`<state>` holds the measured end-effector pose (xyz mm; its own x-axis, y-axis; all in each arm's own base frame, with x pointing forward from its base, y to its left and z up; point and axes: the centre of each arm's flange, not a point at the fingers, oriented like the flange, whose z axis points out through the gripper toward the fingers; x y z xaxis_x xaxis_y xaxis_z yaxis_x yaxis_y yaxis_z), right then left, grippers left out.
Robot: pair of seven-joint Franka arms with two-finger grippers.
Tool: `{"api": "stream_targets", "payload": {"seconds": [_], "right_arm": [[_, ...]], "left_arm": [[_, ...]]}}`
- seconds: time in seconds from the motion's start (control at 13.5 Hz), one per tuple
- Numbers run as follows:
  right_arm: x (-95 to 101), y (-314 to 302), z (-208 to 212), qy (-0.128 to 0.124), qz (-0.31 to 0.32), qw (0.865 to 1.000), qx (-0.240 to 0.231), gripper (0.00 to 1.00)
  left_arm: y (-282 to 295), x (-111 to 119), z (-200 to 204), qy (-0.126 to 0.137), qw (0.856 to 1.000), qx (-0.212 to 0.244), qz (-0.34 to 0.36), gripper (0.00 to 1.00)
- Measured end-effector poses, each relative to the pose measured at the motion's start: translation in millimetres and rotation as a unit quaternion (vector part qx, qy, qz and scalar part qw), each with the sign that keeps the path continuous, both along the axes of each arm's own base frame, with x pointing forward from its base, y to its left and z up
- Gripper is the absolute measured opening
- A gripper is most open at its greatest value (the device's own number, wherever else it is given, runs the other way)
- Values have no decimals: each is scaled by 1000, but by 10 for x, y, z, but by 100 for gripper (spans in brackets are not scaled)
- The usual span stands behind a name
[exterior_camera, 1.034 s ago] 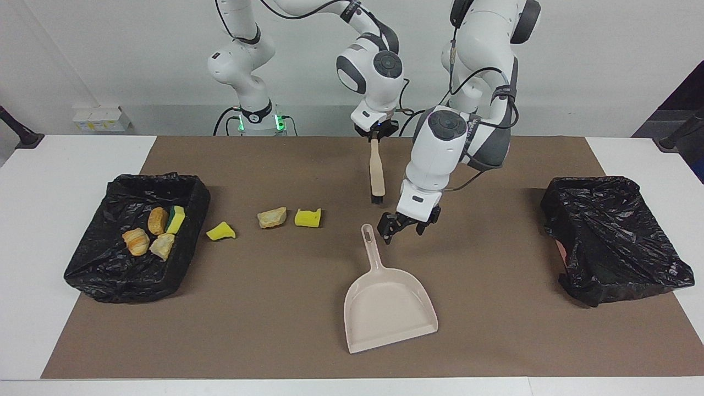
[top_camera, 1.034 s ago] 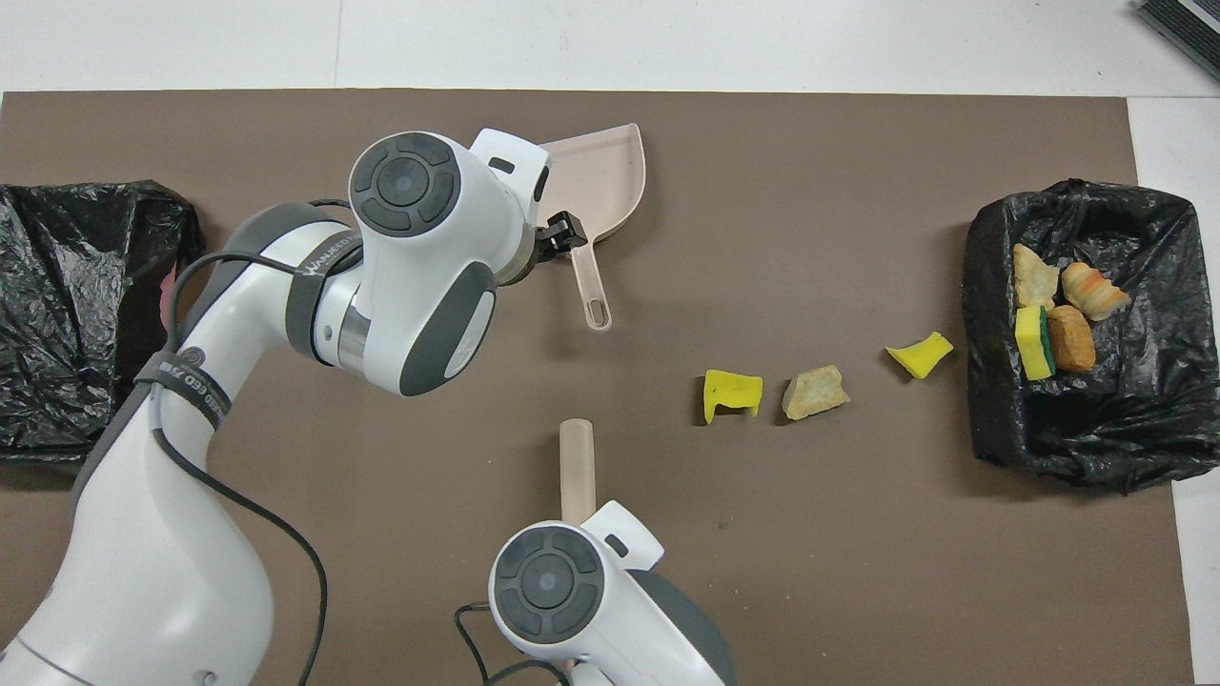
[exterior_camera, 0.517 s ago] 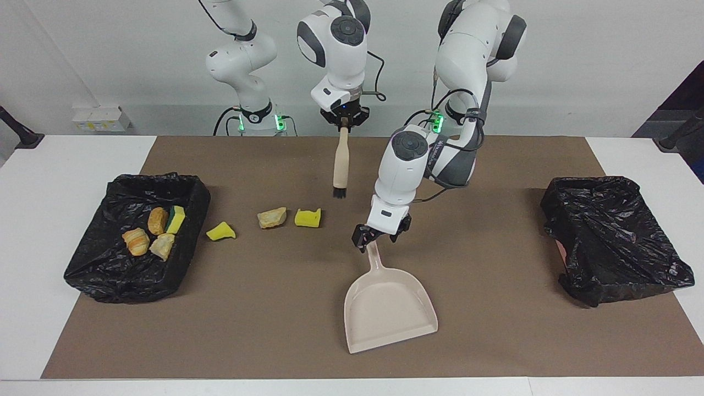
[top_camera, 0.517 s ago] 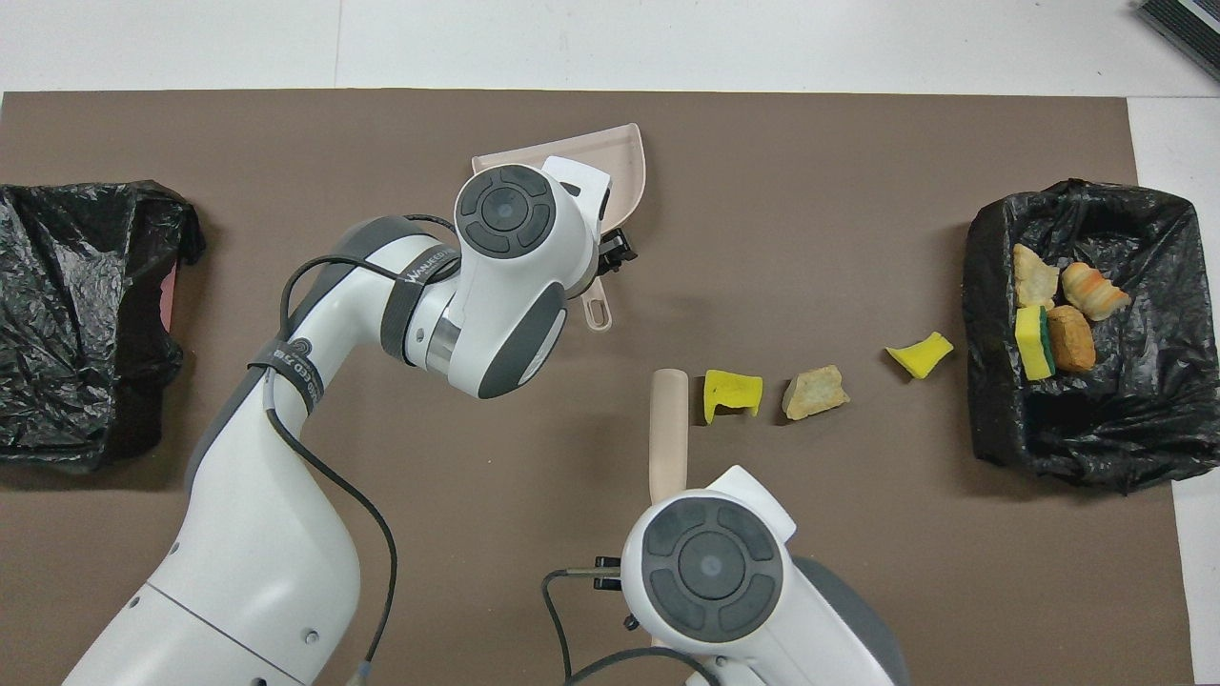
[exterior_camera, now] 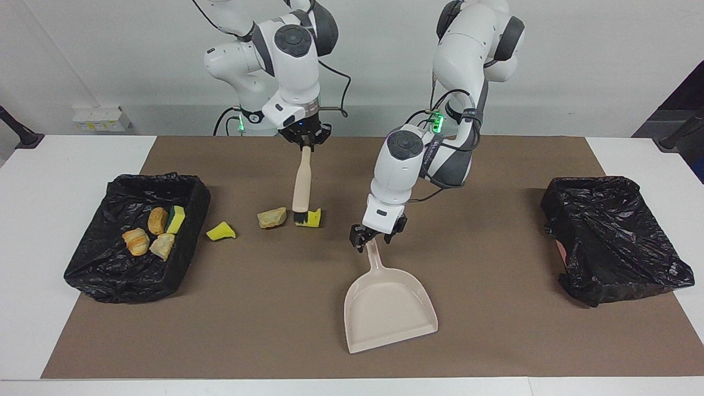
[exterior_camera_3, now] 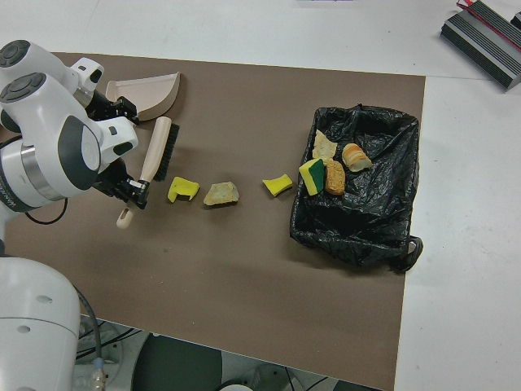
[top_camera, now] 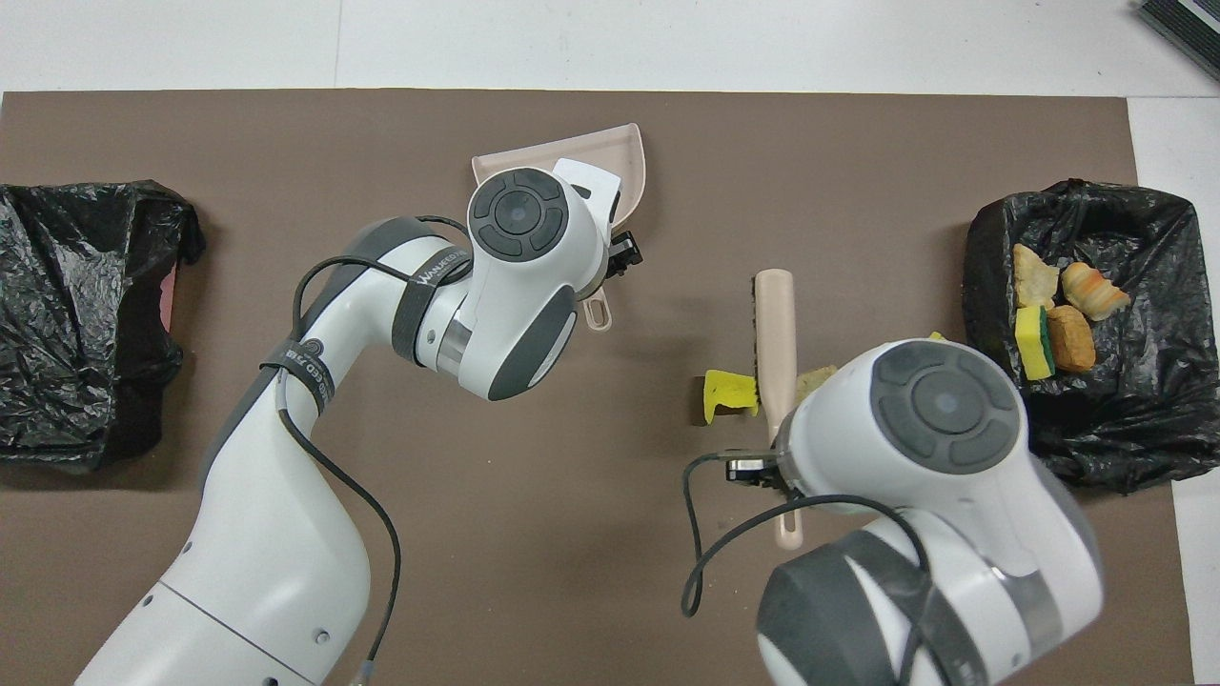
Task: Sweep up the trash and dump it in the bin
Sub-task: 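Grasp the brush with the right gripper and lift it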
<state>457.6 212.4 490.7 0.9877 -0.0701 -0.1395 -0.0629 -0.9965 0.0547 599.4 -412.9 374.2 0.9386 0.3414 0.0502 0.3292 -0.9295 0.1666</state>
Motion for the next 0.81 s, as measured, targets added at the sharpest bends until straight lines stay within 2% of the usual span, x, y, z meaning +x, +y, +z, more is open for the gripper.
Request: {"api": "stream_targets", "payload": {"seconds": [0.07, 0.15, 0.22, 0.3, 0.37, 0.44, 0.59, 0.66, 0.81], "right_arm": [[75, -198, -6, 1, -1, 1000, -11, 26], [146, -406, -22, 3, 1, 1000, -21, 26], [221, -640, -44, 5, 5, 1000, -29, 26], [288, -878, -78, 7, 8, 999, -40, 26], [333, -1086, -130, 10, 10, 998, -57, 26], [348, -1244, -219, 17, 10, 997, -78, 26], [342, -1490, -406, 34, 2, 994, -105, 26], [332, -1589, -487, 40, 1, 992, -118, 26], [298, -1713, -654, 42, 3, 990, -134, 26]], "left_arm": [[-26, -16, -21, 1, 1000, 1, -2, 98], [-58, -37, -40, 2, 1000, 2, -5, 98], [-77, -50, -54, 2, 1000, 4, -7, 90], [-87, -57, -60, 1, 1000, 5, -9, 90], [-90, -59, -64, 1, 1000, 6, -10, 80], [-85, -56, -68, -1, 1000, 9, -11, 64], [-42, -29, -75, -18, 999, 36, -25, 39], [-15, -17, -76, -28, 997, 56, -38, 33], [70, 19, -31, -37, 991, 83, -100, 33]]}}
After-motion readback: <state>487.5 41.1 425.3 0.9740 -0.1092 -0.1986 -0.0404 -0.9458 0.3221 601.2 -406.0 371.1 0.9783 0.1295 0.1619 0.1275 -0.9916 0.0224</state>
